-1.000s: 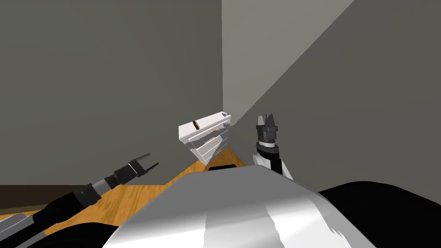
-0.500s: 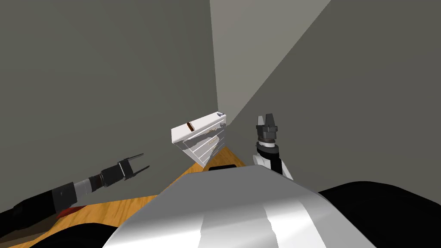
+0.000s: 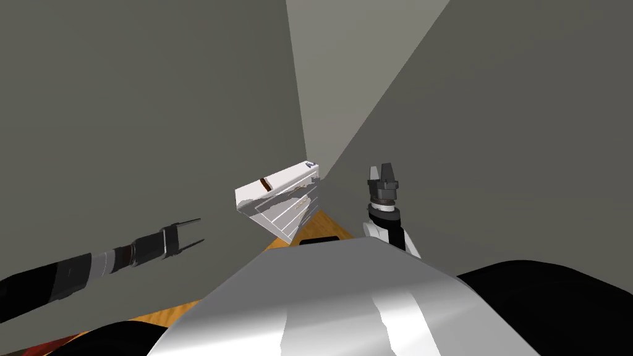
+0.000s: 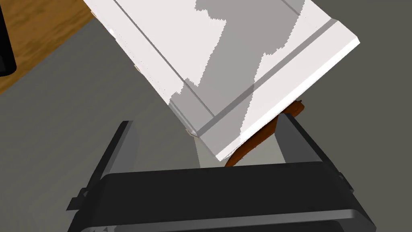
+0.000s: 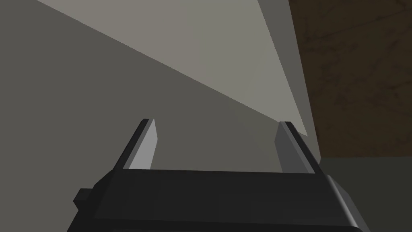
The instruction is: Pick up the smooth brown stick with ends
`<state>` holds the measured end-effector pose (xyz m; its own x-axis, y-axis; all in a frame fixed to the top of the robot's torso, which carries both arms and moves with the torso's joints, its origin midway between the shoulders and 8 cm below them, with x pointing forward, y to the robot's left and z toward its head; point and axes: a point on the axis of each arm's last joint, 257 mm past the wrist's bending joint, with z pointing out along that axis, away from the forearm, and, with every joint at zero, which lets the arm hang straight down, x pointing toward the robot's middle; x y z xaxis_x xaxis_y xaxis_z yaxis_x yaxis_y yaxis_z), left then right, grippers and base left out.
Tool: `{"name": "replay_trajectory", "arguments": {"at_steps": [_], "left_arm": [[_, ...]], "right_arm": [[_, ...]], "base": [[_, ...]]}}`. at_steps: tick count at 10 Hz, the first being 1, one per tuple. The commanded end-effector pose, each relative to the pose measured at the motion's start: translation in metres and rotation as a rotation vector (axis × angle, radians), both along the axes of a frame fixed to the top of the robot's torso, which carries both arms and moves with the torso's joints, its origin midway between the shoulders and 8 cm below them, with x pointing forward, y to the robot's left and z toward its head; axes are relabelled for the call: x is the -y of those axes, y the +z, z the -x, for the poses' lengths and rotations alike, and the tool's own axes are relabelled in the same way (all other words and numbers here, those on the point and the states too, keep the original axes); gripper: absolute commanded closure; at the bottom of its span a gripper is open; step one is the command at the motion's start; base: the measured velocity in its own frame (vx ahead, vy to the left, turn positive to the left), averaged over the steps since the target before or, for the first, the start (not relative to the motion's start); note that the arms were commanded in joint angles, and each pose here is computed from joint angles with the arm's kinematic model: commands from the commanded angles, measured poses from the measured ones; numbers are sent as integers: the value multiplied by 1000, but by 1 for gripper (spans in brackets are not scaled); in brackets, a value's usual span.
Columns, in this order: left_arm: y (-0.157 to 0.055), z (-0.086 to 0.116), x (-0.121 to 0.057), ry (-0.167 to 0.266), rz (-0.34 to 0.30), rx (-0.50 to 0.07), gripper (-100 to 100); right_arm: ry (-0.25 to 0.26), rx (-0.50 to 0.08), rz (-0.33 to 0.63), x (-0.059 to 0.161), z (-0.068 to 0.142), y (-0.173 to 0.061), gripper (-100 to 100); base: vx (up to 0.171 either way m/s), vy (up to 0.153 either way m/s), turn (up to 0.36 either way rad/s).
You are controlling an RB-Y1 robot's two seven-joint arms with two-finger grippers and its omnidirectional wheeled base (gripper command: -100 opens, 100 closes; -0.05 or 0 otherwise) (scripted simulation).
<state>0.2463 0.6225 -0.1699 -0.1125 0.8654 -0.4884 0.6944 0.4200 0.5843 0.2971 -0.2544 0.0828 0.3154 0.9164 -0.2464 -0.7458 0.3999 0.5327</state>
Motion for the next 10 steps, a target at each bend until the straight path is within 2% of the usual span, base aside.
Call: {"name": "replay_trajectory", "arguments": {"at_steps": [1, 2, 4, 5, 6, 7, 8, 9, 10], "left_arm": [[8, -3, -10, -31, -56, -23, -100], [11, 4, -19, -63, -107, -54, -100], [20, -8, -22, -90, -144, -68, -100], [23, -2, -29, -127, -189, -103, -100], [30, -9, -33, -137, -218, -111, -100], [34, -2, -44, -164, -265, -149, -100], [40, -11, -43, -183, -285, -156, -100], [43, -3, -53, -206, -326, -195, -100], [48, -13, -50, -230, -347, -202, -100]], "right_arm": [[0, 0, 0, 0, 0, 0, 0], [0, 0, 0, 0, 0, 0, 0], [0, 0, 0, 0, 0, 0, 0], [0, 0, 0, 0, 0, 0, 0], [0, 0, 0, 0, 0, 0, 0], [0, 0, 0, 0, 0, 0, 0], [0, 0, 0, 0, 0, 0, 0], [0, 0, 0, 0, 0, 0, 0], [0, 0, 0, 0, 0, 0, 0]], "base": [[-16, -11, -209], [-17, -19, -335], [-12, -7, -49], [-10, -19, -309], [-16, -10, -207], [-18, -17, -295], [-15, -12, -178], [-12, -22, -300], [-11, -15, -142]]}}
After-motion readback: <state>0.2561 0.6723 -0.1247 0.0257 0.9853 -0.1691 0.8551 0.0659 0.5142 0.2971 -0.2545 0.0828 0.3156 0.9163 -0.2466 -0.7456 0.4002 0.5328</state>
